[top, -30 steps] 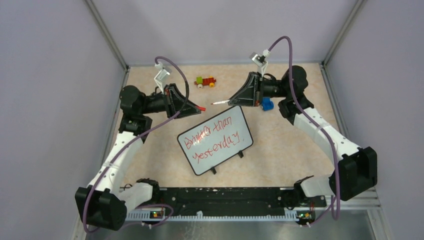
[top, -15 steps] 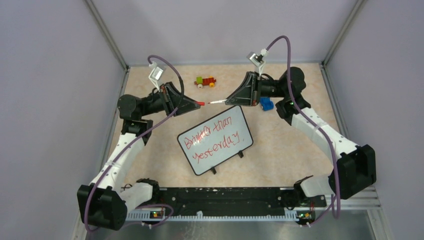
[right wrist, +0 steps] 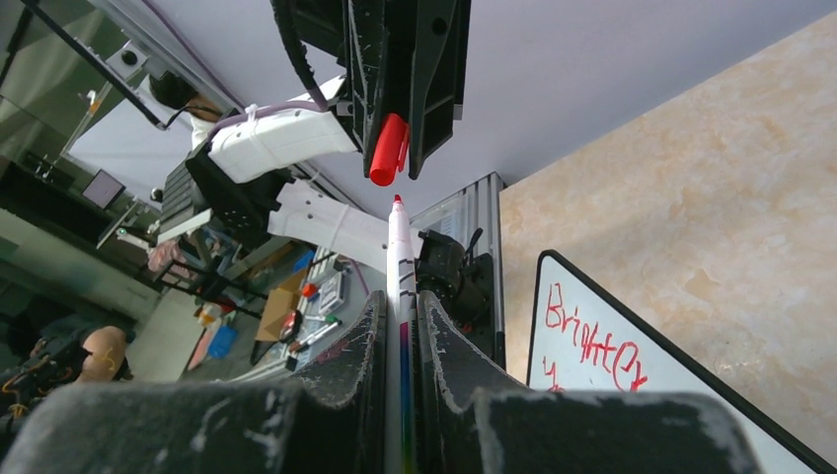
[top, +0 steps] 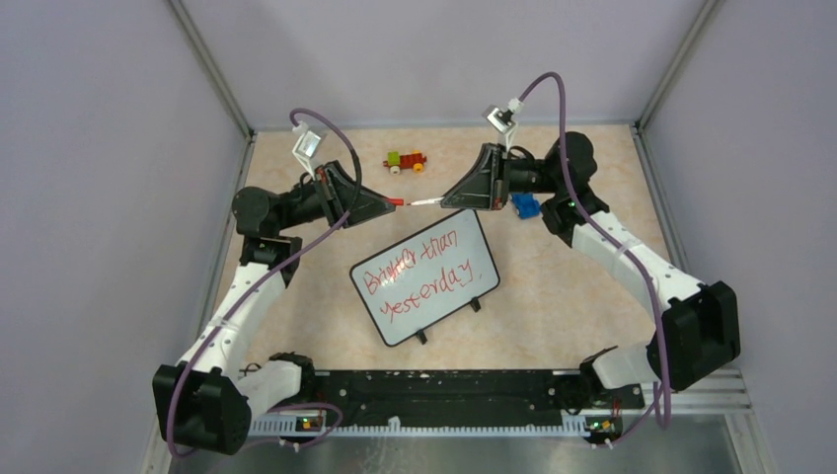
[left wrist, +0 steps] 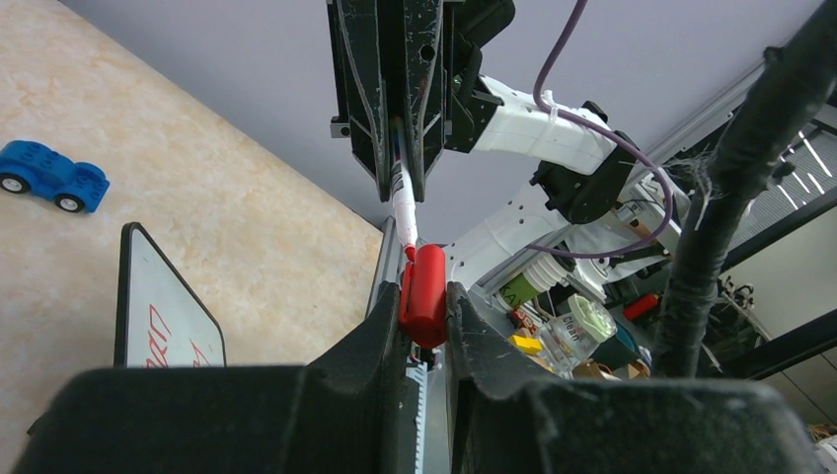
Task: Write a sentence on the whiteboard
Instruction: Insert the pen cap into the whiteboard marker.
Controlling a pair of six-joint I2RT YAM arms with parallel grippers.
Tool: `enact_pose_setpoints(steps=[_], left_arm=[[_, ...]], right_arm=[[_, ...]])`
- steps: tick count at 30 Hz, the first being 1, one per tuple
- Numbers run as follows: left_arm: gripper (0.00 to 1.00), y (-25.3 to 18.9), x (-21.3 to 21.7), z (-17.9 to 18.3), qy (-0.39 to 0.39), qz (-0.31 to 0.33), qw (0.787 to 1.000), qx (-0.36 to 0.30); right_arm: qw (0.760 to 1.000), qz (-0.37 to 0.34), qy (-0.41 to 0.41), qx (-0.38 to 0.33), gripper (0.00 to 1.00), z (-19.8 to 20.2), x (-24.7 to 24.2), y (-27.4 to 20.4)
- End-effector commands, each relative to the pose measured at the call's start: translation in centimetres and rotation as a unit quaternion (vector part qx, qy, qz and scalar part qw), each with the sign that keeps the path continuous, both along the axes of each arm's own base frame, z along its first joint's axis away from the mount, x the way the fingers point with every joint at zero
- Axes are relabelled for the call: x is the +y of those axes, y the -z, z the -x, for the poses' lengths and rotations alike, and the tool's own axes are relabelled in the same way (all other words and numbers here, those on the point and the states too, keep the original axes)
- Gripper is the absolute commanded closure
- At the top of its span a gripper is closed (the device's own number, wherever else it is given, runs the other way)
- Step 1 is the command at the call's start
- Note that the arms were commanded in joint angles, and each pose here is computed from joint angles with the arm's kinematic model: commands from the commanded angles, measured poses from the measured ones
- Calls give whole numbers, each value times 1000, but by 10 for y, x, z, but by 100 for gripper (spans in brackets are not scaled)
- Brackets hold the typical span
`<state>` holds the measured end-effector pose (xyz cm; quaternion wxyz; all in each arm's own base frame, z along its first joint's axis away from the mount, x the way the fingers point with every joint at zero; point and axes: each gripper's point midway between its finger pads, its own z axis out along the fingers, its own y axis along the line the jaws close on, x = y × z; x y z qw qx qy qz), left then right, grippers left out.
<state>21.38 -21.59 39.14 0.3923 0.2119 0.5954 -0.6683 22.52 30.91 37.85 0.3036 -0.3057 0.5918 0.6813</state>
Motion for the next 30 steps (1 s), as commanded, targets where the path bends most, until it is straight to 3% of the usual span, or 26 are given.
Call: enact_pose_setpoints(steps=[1, 30], left_arm=[[100, -4, 2, 1, -8, 6, 1000, -15], [100, 10, -3, 0, -2, -19, 1000, -6]], right_arm=[[999, -13, -2, -31, 100, 3, 4, -16], [999, -6, 0, -34, 100, 2, 5, -15]])
